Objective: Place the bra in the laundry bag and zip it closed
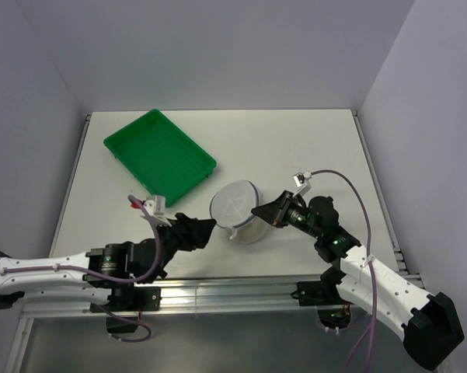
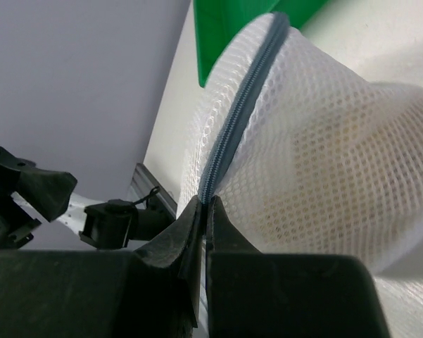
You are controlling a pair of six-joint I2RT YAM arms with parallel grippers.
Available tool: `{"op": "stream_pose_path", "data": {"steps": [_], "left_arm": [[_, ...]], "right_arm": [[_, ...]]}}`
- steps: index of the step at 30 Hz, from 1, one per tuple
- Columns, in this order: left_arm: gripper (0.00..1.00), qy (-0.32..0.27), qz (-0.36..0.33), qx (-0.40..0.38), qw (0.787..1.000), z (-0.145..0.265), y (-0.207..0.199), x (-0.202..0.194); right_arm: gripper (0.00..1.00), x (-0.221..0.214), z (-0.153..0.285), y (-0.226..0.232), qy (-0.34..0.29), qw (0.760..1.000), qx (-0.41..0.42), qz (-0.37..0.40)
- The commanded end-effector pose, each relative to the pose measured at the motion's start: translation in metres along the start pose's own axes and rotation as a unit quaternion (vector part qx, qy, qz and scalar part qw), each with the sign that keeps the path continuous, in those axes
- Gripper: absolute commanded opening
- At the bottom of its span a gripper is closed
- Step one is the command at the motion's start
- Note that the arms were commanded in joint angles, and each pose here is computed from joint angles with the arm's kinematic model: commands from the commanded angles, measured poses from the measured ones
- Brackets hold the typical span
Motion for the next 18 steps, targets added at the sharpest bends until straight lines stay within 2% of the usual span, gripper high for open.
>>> {"op": "stream_pose_path", "data": {"steps": [1,3,4,11,18], "left_arm": [[0.76,-0.026,-0.018,0.021,0.999,0.009,0.003,0.022],[0.84,-0.025,-0.019,0.036,0.999,0.014,0.009,0.027],[0.84,-0.027,-0.019,0.043,0.999,0.016,0.013,0.028],[0.84,-0.015,-0.010,0.062,0.998,0.020,0.041,0.018],[0.81,-0.027,-0.012,0.051,0.998,0.018,0.034,0.021]], "right_arm": [[0.00,0.034,0.000,0.030,-0.060,0.996,0.046,0.036],[0.00,0.039,0.001,0.035,-0.063,0.996,0.046,0.043],[0.00,0.040,0.001,0.035,-0.065,0.996,0.042,0.049],[0.00,0.033,-0.005,0.029,-0.049,0.997,0.038,0.045],[0.00,0.059,-0.014,0.060,-0.066,0.988,0.116,0.073]]}}
Point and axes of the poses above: each gripper's point midway between its finger pads, its own z axis back along the fingers, its own y axis along the line the jaws close on, x = y × z, the point moved 8 cm from there along z, back along the fingers, and after that the axes turned 11 degrees about z, right-handed, at the moved point
